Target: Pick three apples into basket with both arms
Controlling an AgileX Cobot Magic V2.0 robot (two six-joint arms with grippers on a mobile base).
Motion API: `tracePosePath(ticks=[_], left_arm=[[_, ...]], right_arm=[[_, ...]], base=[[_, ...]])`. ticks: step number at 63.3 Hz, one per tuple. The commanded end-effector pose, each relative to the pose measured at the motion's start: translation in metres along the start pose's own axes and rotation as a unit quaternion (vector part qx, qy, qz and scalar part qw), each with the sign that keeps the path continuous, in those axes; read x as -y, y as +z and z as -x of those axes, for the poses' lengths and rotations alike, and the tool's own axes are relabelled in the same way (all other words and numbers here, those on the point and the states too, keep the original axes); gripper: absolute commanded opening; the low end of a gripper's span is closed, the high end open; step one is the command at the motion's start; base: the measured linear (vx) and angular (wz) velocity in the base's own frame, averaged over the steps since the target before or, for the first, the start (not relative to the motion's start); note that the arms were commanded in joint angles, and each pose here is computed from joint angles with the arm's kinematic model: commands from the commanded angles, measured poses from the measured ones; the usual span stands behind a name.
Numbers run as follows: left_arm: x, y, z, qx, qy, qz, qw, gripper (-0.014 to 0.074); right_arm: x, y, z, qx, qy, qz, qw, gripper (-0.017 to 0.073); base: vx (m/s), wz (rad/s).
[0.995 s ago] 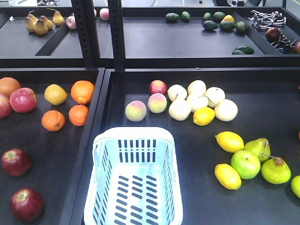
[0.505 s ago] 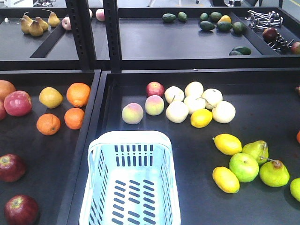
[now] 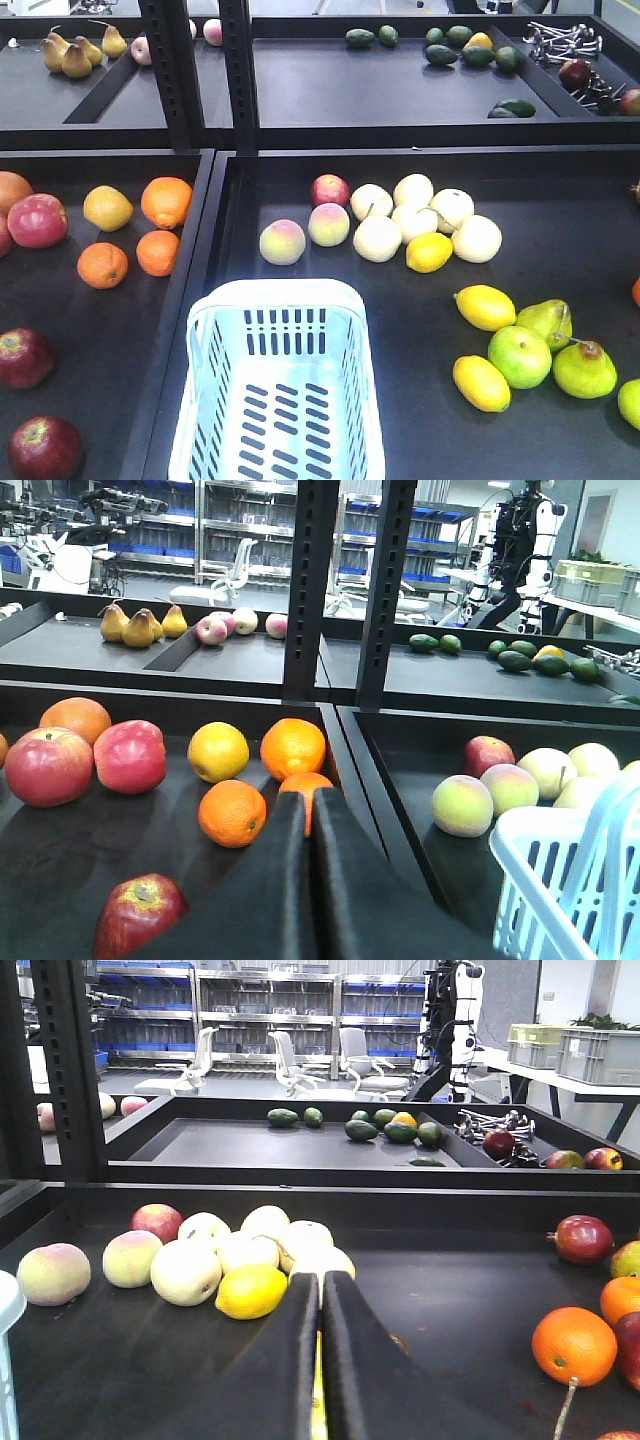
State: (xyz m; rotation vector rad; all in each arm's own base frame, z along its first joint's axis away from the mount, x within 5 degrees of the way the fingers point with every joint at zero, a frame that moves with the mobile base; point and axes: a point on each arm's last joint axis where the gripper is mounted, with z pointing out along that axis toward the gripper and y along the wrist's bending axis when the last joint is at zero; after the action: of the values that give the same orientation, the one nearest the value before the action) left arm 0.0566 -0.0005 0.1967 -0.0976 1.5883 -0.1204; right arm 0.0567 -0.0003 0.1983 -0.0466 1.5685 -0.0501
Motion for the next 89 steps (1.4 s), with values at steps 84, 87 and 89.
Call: tracePosePath(ticks=[84,87,89], left_arm=[[0.022,0.035,0.187,-0.132,0.063,0.037,0.988,-0.0006],[0.023,0.046,0.197,-0.157,0.088,0.037,0.983,-0.0006],[0.023,0.051,0.201,-0.17,0.097,0.037,0.98,-0.0006]], right_arm=[[0.0,-0.001,0.003,0.039,-0.011,0.0,0.999,-0.0009],[0.0,-0.001,0.003,0.039,-0.011,0.0,0.999,-0.0009],[0.0,-0.001,0.003,0.039,-0.011,0.0,0.999,-0.0009]], base=[[0.0,0.0],[0.0,0.0],[0.0,0.0]])
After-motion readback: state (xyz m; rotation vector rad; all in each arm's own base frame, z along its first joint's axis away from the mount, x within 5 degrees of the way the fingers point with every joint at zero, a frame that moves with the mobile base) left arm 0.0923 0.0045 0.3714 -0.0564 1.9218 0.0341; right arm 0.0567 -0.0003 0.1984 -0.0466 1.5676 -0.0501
